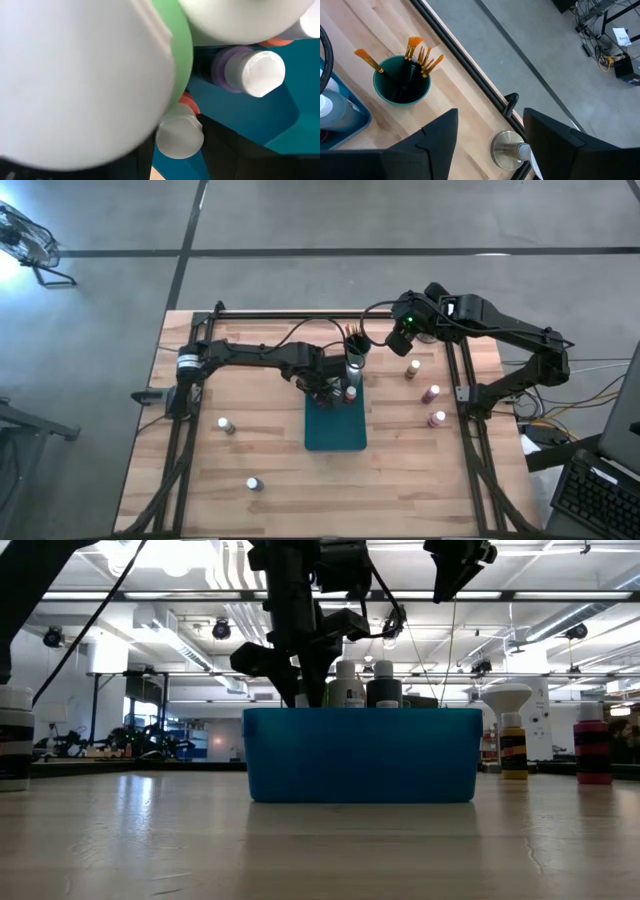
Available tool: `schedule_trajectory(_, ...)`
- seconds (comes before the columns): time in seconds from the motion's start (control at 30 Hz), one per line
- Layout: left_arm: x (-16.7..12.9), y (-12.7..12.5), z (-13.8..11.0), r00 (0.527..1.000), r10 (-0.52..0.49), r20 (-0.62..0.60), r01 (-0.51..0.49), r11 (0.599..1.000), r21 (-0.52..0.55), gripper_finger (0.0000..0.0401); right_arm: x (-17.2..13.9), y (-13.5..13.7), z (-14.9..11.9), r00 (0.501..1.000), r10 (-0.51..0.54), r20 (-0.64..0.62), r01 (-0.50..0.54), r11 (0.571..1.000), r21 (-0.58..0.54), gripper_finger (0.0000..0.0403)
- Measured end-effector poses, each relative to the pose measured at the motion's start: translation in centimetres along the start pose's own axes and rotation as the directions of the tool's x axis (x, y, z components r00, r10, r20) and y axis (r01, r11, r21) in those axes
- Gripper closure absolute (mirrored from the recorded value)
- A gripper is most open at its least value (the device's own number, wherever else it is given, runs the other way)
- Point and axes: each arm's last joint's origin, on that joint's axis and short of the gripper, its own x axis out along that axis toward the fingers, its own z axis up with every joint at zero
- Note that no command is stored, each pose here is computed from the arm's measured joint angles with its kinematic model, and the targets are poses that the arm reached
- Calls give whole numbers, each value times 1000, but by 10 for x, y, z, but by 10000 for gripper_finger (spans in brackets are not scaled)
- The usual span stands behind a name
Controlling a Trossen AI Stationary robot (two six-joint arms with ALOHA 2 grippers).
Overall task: Pick & Place Paint Supplies
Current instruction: Put the small orange paint bottle into the blue bin
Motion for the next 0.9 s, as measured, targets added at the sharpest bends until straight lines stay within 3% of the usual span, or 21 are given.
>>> schedule_trajectory(0.9, 7, 5, -4, 999, 30, -31, -29, 1000, 9, 256, 0, 0, 0, 1000, 0, 0, 0, 1000, 0, 112)
